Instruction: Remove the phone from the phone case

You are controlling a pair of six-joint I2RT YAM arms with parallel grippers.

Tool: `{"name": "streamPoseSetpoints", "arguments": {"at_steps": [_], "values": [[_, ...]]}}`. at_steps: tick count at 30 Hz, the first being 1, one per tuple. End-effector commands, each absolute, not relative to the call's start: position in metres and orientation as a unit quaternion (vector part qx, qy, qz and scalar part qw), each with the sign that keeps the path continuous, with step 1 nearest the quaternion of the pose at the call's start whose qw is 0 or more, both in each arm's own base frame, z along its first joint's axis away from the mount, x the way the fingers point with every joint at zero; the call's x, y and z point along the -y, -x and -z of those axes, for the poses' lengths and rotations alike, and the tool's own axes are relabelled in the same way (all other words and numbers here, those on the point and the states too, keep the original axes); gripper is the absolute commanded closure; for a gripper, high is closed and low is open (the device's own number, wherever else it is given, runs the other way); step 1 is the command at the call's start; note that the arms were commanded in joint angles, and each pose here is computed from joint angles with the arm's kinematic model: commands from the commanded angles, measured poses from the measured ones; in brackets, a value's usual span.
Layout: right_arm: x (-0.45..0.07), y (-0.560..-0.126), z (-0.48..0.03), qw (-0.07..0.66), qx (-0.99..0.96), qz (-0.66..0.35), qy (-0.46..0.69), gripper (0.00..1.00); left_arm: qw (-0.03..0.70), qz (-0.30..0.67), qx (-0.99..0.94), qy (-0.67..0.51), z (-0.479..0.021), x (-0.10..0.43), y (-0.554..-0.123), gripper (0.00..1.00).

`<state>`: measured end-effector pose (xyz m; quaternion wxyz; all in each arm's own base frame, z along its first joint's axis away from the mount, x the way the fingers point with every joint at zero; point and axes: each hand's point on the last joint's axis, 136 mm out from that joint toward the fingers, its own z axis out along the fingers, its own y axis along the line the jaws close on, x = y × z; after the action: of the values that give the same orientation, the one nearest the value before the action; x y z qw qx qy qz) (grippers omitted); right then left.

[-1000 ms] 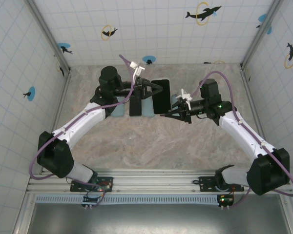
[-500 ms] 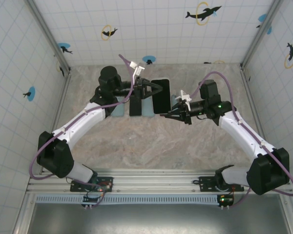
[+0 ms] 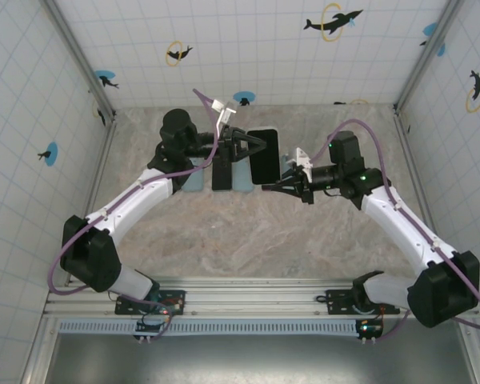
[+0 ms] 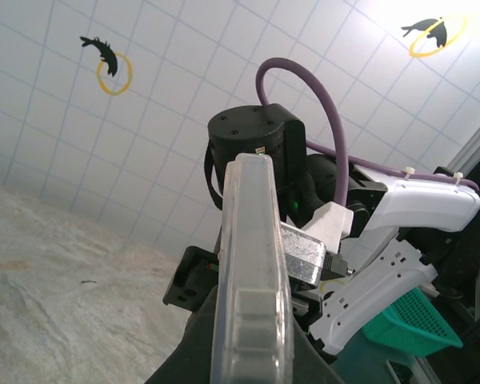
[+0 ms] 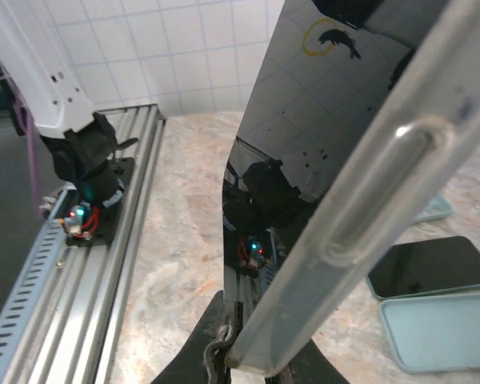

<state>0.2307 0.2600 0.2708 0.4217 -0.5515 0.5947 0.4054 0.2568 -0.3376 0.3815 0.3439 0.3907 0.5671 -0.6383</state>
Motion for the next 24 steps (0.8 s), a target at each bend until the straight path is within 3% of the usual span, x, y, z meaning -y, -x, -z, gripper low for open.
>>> {"name": "streamPoseSetpoints", "arguments": {"at_steps": [1,14,24], "values": [[-0.249,-0.282,-0.291,0.528,-0.588,-0.257,0.557,0.91,0.241,0.675,-0.572,-0.399,-0.376,0.345,-0.215,1.0],[-0.251,-0.299,-0.329,0.585,-0.557,-0.25,0.534,0.92,0.218,0.684,-0.557,-0.417,-0.379,0.354,-0.195,1.0],[-0.262,-0.302,-0.327,0.599,-0.556,-0.201,0.539,0.92,0.228,0.689,-0.547,-0.417,-0.386,0.357,-0.198,1.0]]}}
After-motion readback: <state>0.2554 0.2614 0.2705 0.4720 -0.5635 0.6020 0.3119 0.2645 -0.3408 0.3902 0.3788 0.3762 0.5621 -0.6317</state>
